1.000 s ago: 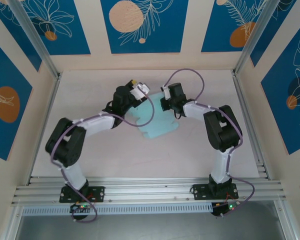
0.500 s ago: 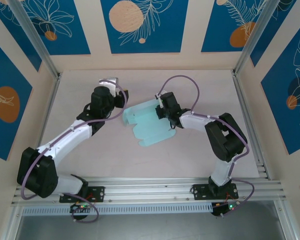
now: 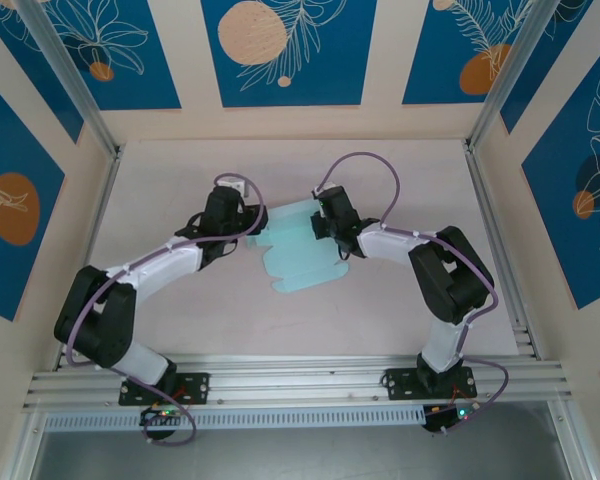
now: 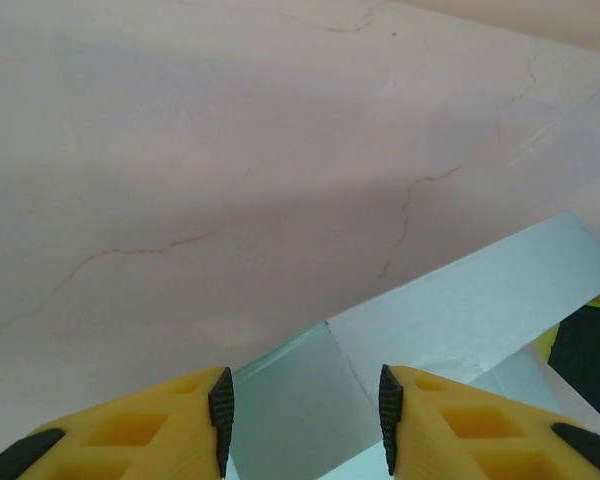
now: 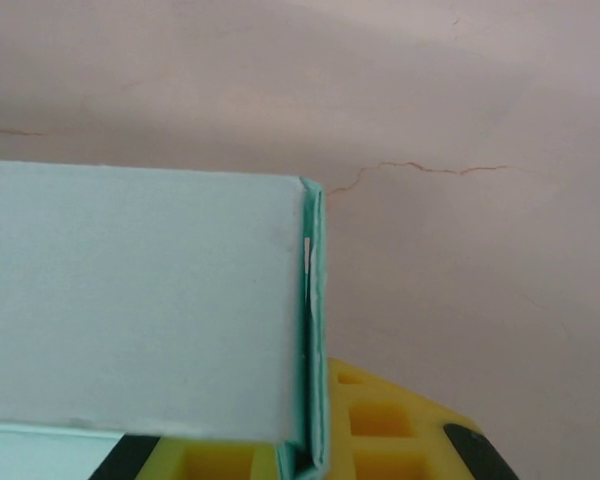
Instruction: Fold the paper box
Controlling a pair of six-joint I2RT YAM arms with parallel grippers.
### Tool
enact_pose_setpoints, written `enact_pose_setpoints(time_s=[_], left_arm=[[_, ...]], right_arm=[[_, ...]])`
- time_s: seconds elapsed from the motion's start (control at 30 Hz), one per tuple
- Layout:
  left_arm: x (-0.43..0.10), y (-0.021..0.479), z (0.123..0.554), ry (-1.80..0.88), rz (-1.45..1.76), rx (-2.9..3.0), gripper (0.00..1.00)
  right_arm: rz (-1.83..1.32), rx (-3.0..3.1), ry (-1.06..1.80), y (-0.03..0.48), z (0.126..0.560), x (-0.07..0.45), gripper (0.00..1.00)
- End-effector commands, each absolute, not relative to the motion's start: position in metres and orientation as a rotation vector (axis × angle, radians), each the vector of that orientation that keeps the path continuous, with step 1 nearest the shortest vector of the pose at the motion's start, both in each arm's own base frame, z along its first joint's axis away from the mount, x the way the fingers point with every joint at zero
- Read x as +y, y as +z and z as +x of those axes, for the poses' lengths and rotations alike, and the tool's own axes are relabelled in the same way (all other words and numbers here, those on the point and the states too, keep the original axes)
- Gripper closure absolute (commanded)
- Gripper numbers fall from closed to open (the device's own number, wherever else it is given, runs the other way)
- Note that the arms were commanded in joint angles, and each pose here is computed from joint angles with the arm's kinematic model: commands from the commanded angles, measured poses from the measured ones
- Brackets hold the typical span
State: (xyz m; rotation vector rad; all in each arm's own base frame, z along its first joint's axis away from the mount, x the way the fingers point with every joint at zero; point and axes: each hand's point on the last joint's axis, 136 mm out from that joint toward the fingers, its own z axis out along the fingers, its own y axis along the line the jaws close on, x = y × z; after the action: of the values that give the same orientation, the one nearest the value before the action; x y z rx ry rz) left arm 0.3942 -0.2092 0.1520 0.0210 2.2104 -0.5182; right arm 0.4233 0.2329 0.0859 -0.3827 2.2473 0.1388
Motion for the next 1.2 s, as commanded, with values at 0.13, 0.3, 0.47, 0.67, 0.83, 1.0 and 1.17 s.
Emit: enact_pose_setpoints(time_s=[0.13, 0.3, 0.47, 0.67, 0.83, 1.0, 1.17], left_arm=[[-0.213, 0.135, 0.391, -0.522, -0.035, 2.243, 0.59], [-0.215, 0.118, 0.390, -0.531, -0.046, 2.265, 0.58], [-0.248, 0.117, 0.392, -0.712, -0.010, 2.248, 0.61], [-0.260, 0.113, 0.388, -0.761, -0.046, 2.245, 0.72], [-0.258, 0.117, 0.381, -0.762, -0.056, 2.235, 0.68], [-0.252, 0.138, 0.378, -0.748, -0.041, 2.188, 0.63], [-0.238, 0.166, 0.368, -0.691, 0.009, 2.130, 0.51]], right_arm=[[-0.324, 2.244, 0.171, 0.094, 0.426, 0.240, 0.91], [-0.310, 2.266, 0.182, 0.091, 0.421, 0.242, 0.91], [-0.299, 2.272, 0.190, 0.091, 0.418, 0.247, 0.91], [-0.281, 2.288, 0.194, 0.088, 0.418, 0.250, 0.91], [-0.271, 2.294, 0.182, 0.086, 0.418, 0.248, 0.91], [-0.243, 2.304, 0.161, 0.085, 0.418, 0.244, 0.91], [-0.238, 2.304, 0.158, 0.085, 0.418, 0.243, 0.91]])
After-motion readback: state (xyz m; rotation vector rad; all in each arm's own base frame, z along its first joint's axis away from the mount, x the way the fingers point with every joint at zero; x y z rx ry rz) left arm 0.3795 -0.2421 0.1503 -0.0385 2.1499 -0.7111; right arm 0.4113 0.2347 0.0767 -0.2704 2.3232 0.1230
